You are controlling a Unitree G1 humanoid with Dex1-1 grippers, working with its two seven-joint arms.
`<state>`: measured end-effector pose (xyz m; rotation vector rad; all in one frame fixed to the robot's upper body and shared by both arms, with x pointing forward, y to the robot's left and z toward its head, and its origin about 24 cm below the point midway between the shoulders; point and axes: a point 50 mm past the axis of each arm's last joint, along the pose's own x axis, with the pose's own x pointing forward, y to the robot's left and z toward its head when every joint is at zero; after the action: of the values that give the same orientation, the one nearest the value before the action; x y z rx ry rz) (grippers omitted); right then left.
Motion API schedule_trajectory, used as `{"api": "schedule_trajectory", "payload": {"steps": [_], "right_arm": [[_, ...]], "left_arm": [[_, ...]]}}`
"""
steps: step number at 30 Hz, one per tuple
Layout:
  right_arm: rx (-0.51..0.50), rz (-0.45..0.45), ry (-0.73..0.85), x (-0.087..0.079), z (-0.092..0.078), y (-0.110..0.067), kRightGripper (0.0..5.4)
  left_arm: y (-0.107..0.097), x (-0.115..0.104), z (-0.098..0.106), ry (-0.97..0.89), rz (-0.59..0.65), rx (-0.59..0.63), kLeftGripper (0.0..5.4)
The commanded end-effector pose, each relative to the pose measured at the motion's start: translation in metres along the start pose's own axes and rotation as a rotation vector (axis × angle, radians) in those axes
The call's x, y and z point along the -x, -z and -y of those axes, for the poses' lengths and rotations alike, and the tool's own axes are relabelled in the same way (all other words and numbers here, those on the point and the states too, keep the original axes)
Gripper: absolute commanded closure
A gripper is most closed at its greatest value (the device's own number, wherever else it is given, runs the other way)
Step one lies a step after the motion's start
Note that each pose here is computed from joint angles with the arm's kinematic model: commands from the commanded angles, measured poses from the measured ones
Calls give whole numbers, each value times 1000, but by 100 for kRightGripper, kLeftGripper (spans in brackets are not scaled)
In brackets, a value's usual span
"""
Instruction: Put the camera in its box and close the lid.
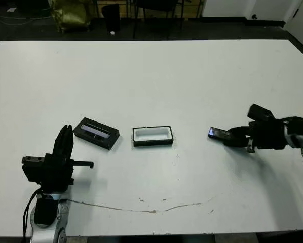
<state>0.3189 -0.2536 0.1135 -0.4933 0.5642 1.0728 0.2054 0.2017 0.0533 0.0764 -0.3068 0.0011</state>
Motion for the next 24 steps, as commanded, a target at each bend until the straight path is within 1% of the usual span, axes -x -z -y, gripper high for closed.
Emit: {"api": "schedule_trajectory", "payload": {"steps": [1,3,4,5,7,12,18,21,24], "right_arm": [[21,170,-88,-15,5,-15,475],[18,214,-137,-22,8,-25,475],[45,226,-157,-26,9,-31,475],[94,239,-177,-29,9,-39,475],[143,234,-220,-34,9,-54,475],[201,209,-300,-45,9,-79,475],[257,205,-393,-62,2,-100,475],[323,165,-396,-70,-2,-108,475],[358,112,-419,-76,-6,-113,475]], "left_arm": [[5,3,-1,3,-36,-9,540],[4,3,0,-1,-39,-7,540],[4,4,0,-3,-40,-8,540],[4,4,0,-2,-38,-12,540],[4,4,0,1,-38,-13,540],[4,4,1,0,-42,-24,540],[3,5,3,-13,-57,-35,540],[2,5,5,-12,-73,-43,540],[2,5,6,-15,-82,-44,540]]}}
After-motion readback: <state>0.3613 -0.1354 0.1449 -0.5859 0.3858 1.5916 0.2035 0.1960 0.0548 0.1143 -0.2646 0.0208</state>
